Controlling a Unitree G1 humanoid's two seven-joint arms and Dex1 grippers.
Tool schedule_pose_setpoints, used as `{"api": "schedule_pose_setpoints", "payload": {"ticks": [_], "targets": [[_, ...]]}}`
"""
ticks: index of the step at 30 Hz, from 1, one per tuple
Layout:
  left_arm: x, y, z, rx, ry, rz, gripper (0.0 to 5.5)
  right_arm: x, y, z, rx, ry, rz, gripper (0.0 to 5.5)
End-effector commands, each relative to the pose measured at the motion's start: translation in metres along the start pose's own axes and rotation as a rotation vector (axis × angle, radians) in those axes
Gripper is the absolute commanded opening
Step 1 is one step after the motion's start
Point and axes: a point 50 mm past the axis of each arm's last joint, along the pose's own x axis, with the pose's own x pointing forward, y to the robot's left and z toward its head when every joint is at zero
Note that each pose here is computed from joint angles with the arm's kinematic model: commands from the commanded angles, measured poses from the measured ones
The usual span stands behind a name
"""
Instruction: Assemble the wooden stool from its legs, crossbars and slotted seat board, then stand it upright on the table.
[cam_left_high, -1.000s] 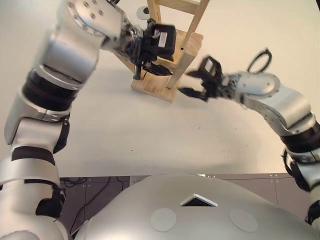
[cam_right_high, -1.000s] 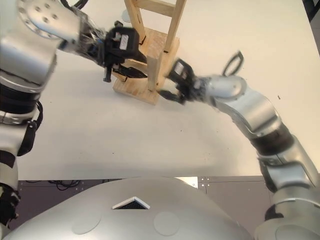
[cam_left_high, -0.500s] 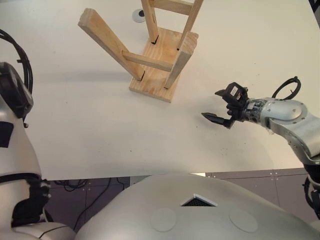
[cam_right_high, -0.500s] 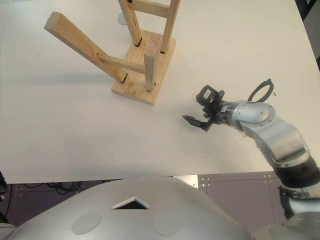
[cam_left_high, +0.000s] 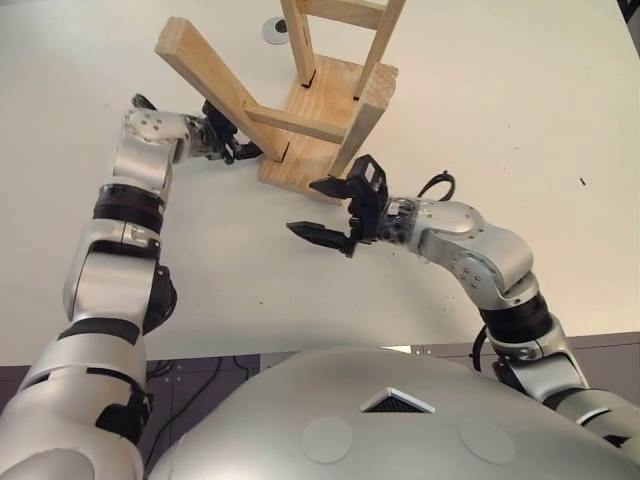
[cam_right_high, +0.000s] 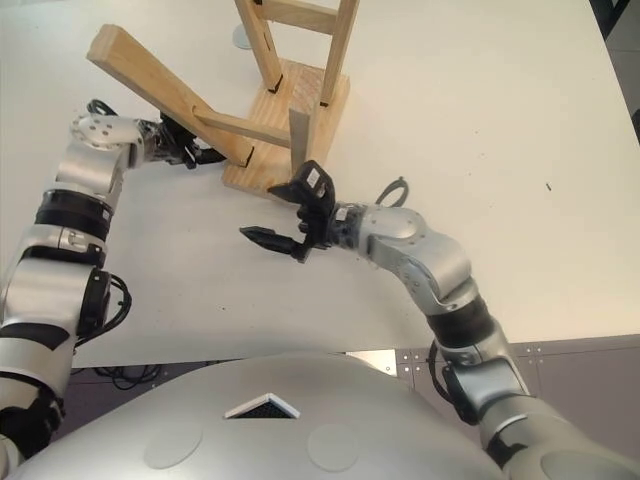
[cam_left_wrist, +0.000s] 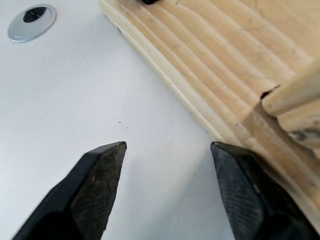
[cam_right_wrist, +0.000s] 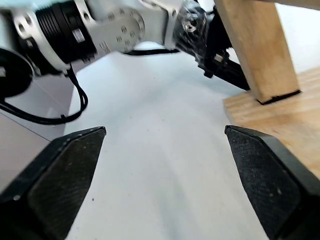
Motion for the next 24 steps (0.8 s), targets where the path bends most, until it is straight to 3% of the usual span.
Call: {"api": "schedule_pose_setpoints", "payload": {"ticks": [1, 6, 10, 13, 15, 19, 24], "targets": [[-0.001, -0.023, -0.029, 0.044, 0.106, -0.108, 3.1, 0.006, -0.028, 0.012, 0.004, -0.076, -0.127, 4.41], [-0.004, -0.061, -0.026, 0.164, 0.08, -0.417, 3.1, -0.021, -0.054, 0.0, -0.033, -0.058, -0.335, 4.41], [-0.01, -0.094, -0.005, 0.163, -0.051, -0.591, 3.1, -0.072, -0.077, -0.005, -0.123, -0.001, -0.544, 4.41], [-0.016, -0.086, -0.001, 0.163, -0.037, -0.566, 3.1, -0.106, -0.088, -0.006, -0.236, 0.074, -0.652, 4.41], [-0.019, -0.072, 0.001, 0.149, -0.028, -0.515, 3.1, -0.103, -0.077, -0.005, -0.281, 0.067, -0.586, 4.41], [-0.023, -0.042, 0.019, 0.108, -0.092, -0.385, 3.1, -0.071, -0.05, -0.005, -0.363, 0.021, -0.435, 4.41], [-0.014, -0.019, 0.044, 0.038, -0.226, -0.217, 3.1, -0.03, -0.062, -0.012, -0.411, 0.009, -0.533, 4.41]]}}
